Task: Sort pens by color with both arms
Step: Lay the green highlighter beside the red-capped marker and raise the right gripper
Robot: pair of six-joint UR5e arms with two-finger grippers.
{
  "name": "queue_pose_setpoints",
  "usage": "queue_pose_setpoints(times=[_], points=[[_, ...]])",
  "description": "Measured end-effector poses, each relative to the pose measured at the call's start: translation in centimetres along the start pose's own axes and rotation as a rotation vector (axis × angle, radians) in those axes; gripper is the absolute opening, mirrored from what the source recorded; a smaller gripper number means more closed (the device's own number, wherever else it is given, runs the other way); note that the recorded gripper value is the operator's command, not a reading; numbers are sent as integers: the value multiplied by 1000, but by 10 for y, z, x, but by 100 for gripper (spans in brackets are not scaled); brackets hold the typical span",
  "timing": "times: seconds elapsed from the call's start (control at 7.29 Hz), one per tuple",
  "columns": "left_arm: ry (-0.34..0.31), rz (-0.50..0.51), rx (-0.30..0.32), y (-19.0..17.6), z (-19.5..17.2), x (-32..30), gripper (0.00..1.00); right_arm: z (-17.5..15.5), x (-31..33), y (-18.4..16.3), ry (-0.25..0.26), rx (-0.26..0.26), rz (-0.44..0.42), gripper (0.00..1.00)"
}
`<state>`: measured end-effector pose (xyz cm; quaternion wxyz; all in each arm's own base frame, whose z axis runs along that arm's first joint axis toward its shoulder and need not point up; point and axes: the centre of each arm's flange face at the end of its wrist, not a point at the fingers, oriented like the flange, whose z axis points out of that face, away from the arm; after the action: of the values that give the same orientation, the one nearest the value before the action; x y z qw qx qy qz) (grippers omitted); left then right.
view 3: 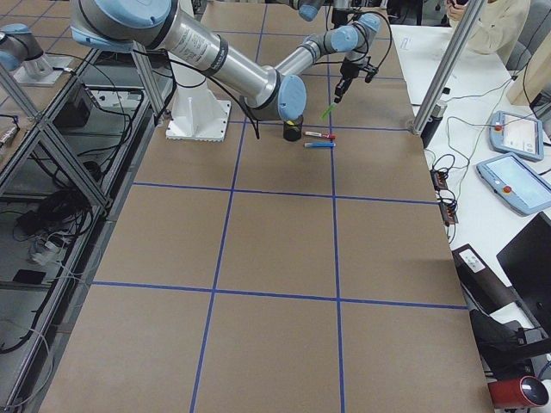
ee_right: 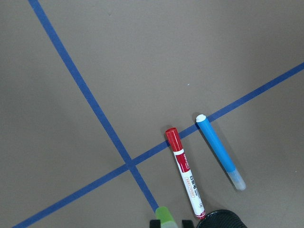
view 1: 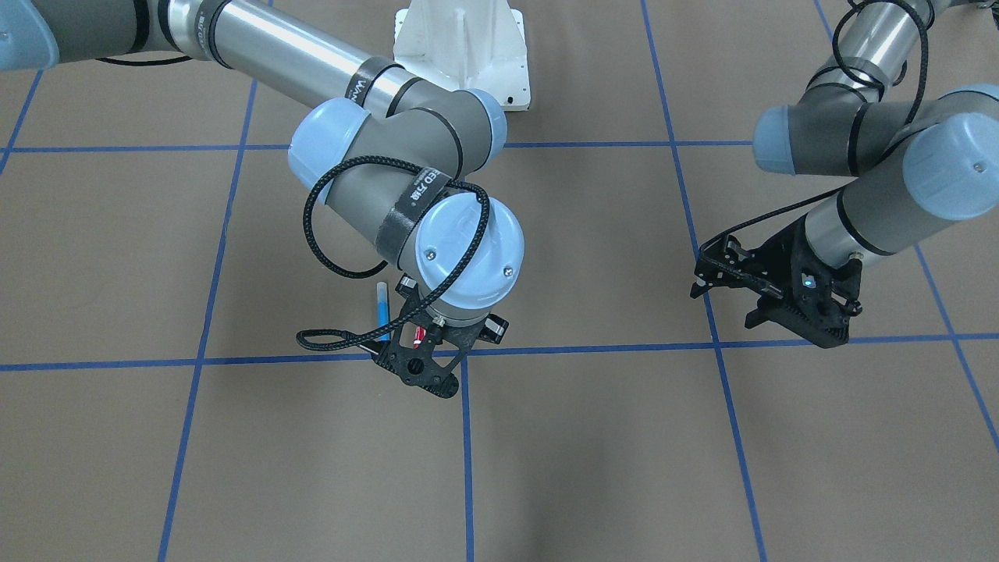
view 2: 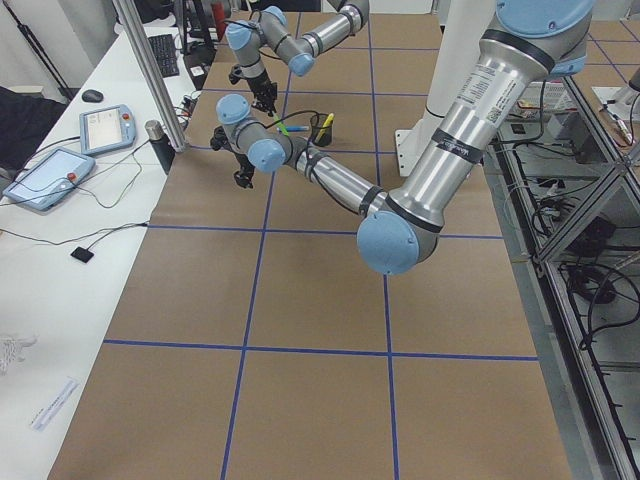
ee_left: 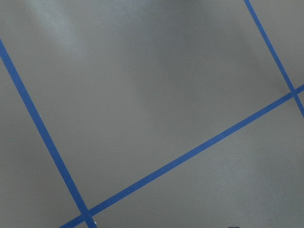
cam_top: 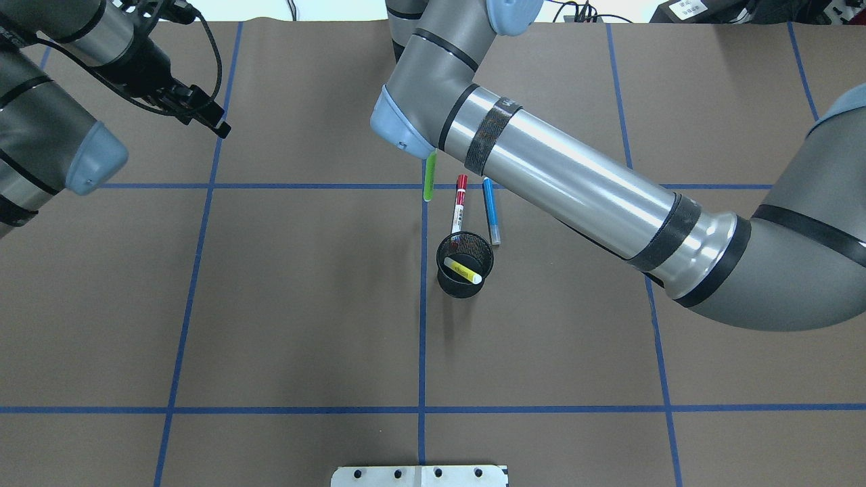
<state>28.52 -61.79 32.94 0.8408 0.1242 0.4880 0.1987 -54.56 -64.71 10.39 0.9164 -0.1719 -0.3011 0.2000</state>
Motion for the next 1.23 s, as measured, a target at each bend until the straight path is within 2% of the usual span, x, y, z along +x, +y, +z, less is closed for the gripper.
queue_pose_setpoints(times=[0.14,0.27,0.55,0.82,0.96,1.23], points=[[1,1,-2,0,1,1,87,6,-2,5,0,-8,-5,29],[1,1,-3,0,2,1,87,11,-1,10,0,-14,-15,60],[1,-1,-6,-1,4,2,87,16,9,16,-15,-8,-46,85],[5,-22,-10,-3,6,8,87,15,34,16,-45,11,-96,86],[14,-66,-6,-7,6,19,87,8,57,10,-74,33,-146,86],[53,-249,-1,-8,9,78,87,-25,119,-31,-133,89,-258,88]])
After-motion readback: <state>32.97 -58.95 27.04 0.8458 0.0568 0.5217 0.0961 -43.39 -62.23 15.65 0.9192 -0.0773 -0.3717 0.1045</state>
